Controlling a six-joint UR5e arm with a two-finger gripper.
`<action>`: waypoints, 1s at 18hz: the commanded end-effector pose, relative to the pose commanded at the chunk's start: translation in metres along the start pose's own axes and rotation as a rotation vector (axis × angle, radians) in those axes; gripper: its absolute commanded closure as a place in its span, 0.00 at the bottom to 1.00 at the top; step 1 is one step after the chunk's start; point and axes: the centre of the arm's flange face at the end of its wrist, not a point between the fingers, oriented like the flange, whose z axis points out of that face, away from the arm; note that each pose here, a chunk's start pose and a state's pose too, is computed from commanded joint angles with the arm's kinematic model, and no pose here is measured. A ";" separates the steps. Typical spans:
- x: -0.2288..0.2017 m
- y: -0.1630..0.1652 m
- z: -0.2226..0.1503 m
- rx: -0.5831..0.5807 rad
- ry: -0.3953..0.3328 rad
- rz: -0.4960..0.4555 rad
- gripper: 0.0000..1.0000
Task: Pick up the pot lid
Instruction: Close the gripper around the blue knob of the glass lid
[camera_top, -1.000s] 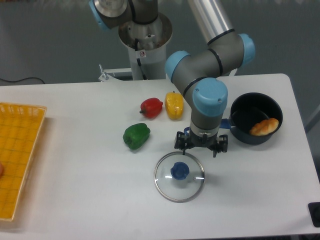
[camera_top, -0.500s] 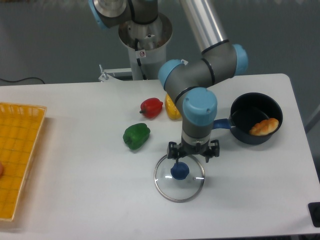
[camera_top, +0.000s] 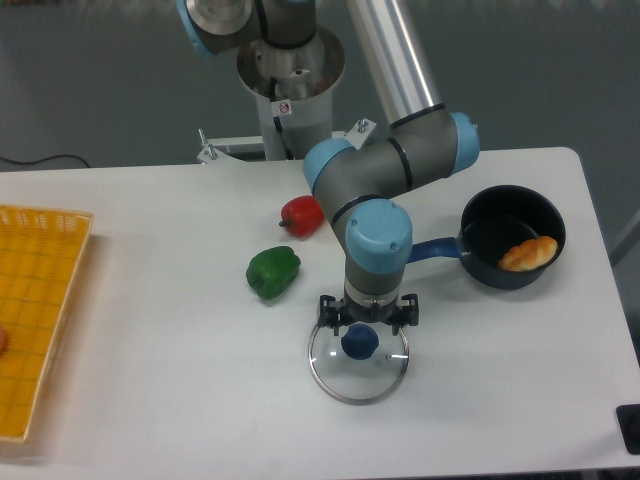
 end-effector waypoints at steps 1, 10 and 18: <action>0.000 0.000 0.001 0.001 0.001 0.008 0.00; -0.003 -0.007 0.012 -0.004 0.002 0.006 0.00; 0.001 -0.009 0.021 -0.013 0.006 0.013 0.00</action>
